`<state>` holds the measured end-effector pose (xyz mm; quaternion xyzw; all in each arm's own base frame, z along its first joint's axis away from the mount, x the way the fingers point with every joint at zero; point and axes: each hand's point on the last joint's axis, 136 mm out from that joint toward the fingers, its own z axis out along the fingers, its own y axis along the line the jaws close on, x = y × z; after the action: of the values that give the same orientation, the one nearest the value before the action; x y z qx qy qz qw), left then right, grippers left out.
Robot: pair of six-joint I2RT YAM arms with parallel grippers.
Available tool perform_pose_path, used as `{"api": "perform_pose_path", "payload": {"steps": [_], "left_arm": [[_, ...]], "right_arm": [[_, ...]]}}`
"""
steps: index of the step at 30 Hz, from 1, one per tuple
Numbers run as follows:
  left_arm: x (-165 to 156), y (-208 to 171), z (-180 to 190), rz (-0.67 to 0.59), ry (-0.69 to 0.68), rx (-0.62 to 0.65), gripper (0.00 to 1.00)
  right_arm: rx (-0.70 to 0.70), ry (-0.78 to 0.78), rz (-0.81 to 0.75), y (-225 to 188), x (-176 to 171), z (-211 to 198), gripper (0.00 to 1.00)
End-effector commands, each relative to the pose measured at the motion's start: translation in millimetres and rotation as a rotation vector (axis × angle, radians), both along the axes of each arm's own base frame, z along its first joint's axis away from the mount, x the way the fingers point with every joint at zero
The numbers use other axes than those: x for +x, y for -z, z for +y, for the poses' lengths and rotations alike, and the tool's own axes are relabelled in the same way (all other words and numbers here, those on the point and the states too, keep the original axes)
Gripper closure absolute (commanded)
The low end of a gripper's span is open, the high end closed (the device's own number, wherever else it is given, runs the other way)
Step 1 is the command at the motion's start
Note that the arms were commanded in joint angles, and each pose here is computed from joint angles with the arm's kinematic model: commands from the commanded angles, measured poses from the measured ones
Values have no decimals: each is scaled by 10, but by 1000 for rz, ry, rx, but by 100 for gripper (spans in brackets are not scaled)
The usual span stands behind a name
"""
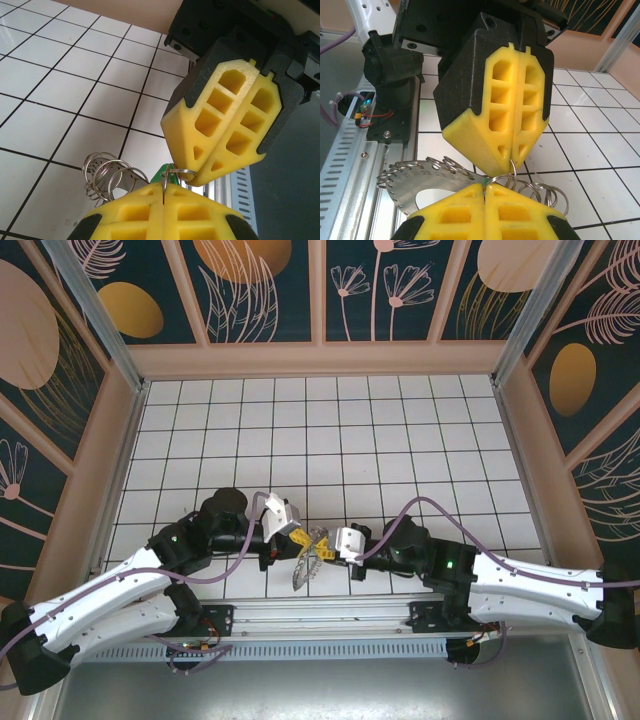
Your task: Put the keys on the keyring
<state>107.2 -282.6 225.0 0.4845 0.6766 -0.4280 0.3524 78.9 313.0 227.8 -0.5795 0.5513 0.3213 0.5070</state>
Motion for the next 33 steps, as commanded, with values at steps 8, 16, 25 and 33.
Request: {"api": "perform_pose_path", "payload": {"steps": [8, 16, 25, 33], "left_arm": [[45, -308, -76, -73, 10, -93, 100], [32, -309, -66, -72, 12, -96, 100], [29, -303, -65, -72, 12, -96, 100], [25, -295, -64, -70, 13, -95, 100]], "right_arm": [[95, 23, -51, -364, 21, 3, 100], [86, 44, -52, -373, 63, 22, 100], [95, 79, -60, -425, 121, 1, 100], [102, 88, -66, -451, 141, 7, 100]]}}
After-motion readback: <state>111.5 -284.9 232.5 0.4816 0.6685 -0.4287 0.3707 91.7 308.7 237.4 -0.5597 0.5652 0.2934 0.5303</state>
